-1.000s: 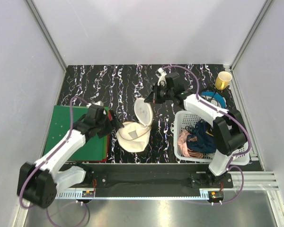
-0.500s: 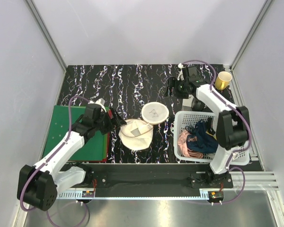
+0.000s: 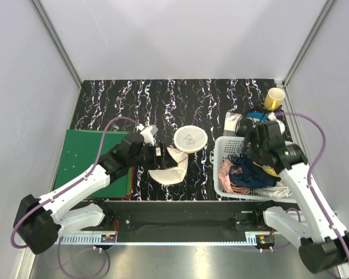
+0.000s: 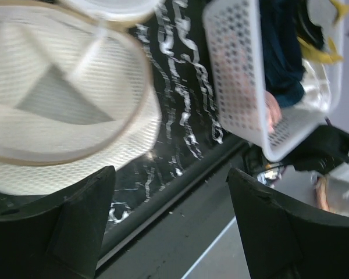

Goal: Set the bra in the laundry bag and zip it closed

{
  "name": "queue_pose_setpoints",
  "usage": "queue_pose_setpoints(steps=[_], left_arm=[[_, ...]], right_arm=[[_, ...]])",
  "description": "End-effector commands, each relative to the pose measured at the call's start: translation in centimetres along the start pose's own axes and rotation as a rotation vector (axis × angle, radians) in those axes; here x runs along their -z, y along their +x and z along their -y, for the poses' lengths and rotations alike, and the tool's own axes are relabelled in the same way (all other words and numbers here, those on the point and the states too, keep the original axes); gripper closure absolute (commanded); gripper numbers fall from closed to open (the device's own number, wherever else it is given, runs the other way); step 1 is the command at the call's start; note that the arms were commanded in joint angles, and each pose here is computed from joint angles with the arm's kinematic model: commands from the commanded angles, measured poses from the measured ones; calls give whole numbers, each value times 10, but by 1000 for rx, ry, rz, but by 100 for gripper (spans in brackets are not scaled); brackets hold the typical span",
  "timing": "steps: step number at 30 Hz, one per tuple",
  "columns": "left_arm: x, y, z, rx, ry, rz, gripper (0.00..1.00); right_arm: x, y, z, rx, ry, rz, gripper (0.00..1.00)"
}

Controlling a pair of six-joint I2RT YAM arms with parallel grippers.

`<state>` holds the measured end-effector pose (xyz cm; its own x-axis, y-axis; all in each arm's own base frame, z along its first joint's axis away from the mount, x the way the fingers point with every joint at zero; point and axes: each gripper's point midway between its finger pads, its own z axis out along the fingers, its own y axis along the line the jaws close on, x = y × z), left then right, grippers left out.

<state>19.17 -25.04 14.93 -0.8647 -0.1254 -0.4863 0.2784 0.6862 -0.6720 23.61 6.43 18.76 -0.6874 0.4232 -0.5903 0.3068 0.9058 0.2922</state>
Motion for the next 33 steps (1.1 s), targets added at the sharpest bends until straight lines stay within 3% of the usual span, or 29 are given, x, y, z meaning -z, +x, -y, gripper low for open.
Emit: queue_pose_setpoints(steps=[1,7,12,16,20,27,33], left_arm=[[8,-17,56,-129,143,74,18],[11,-3,61,-206,187,33,18],[19,2,64,-261,209,18,18],[25,4,60,-299,199,9,18],[28,8,57,-326,199,9,18],[37,9,53,-368,185,16,18],[37,9,53,-378,187,19,18]], right_arm=[[13,16,59,-261,247,55,25],[31,-11,97,-327,394,228,33],[12,-30,111,-206,491,157,36],[-14,-38,77,-76,318,74,31],[-49,-27,70,-27,299,-40,27],[-73,-30,84,-34,417,-58,20],[-96,-40,97,4,494,-18,21]])
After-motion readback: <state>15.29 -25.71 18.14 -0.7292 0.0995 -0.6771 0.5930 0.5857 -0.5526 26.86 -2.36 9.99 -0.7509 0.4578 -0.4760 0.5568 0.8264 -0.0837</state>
